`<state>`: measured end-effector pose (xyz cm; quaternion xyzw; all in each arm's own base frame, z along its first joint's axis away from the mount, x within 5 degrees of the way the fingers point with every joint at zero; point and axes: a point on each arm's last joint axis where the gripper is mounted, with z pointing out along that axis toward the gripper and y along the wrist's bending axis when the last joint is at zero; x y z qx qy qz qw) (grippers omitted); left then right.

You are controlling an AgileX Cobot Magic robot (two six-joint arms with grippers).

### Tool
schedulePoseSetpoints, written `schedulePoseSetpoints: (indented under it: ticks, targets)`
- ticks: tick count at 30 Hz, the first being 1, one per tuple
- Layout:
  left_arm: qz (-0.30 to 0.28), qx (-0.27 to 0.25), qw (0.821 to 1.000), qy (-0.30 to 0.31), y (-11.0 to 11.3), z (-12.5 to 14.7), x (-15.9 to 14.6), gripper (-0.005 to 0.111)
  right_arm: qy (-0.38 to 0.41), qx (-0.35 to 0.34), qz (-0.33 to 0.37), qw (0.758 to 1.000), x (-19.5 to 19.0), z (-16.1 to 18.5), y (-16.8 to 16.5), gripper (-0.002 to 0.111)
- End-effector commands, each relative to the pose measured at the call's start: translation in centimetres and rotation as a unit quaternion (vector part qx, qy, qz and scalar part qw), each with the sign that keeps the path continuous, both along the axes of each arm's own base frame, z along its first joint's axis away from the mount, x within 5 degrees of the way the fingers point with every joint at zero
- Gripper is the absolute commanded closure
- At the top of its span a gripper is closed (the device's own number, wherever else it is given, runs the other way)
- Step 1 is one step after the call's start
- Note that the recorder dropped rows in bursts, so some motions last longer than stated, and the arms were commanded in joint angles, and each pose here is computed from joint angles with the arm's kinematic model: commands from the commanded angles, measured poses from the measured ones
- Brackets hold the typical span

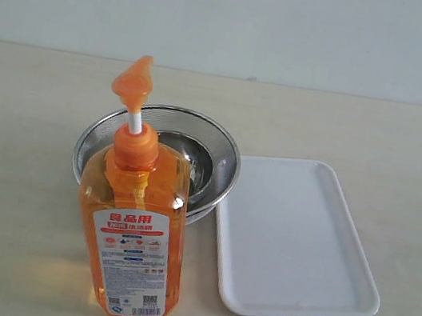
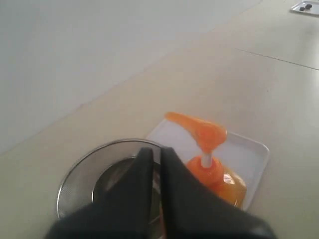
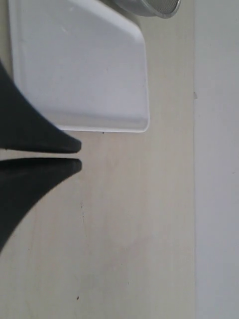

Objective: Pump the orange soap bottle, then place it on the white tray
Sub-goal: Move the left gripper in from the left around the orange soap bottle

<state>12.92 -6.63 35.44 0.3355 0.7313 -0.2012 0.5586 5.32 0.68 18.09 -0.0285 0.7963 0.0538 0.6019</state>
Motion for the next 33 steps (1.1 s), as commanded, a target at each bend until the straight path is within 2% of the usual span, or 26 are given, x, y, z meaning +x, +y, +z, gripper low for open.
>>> schedulePoseSetpoints:
  ticks: [1, 4, 9, 14, 16, 19, 20, 23, 24, 27, 31, 33]
  targets:
    - [0.035, 0.002, 0.999, -0.001, 0.5, -0.6, -0.1, 0.102, -0.012, 0.002, -0.001, 1.0, 0.0, 0.2, 0.0, 0.107]
    - [0.085, -0.002, 0.996, -0.001, 1.1, -0.5, -0.4, 0.102, -0.012, 0.002, -0.001, 1.0, 0.0, 0.2, 0.0, 0.107]
    - [0.105, 0.026, 0.994, -0.018, 1.4, -0.4, -1.3, 0.102, -0.012, 0.002, -0.001, 1.0, 0.0, 0.2, 0.0, 0.107]
    - [0.168, 0.023, 0.985, -0.016, 1.9, -1.7, -0.6, 0.102, -0.012, 0.002, -0.001, 1.0, 0.0, 0.2, 0.0, 0.107]
    - [0.189, 0.014, 0.981, -0.034, 1.8, -2.2, -0.4, 0.102, -0.012, 0.002, -0.001, 1.0, 0.0, 0.2, 0.0, 0.107]
    - [0.166, 0.035, 0.982, -0.085, 1.2, -3.1, -0.3, 0.102, -0.012, 0.002, -0.001, 1.0, 0.0, 0.2, 0.0, 0.107]
    - [0.148, 0.027, 0.983, -0.108, 0.7, -4.1, -0.4, 0.102, -0.012, 0.002, -0.001, 1.0, 0.0, 0.2, 0.0, 0.107]
    - [0.11, -0.052, 0.98, -0.157, -0.2, -6.0, -0.9, 0.102, -0.012, 0.002, -0.001, 1.0, 0.0, 0.2, 0.0, 0.107]
    - [0.108, -0.082, 0.979, -0.154, -0.2, -6.5, -1.1, 0.102, -0.012, 0.002, -0.001, 1.0, 0.0, 0.2, 0.0, 0.107]
    - [0.111, -0.126, 0.981, -0.098, -0.1, -9.0, -1.6, 0.102, -0.012, 0.002, -0.001, 1.0, 0.0, 0.2, 0.0, 0.107]
    - [0.104, -0.143, 0.982, -0.062, -0.2, -9.9, -1.8, 0.102, -0.012, 0.002, -0.001, 1.0, 0.0, 0.2, 0.0, 0.107]
    - [0.066, -0.144, 0.985, -0.061, -0.8, -10.0, -2.2, 0.102, -0.012, 0.002, -0.001, 1.0, 0.0, 0.2, 0.0, 0.107]
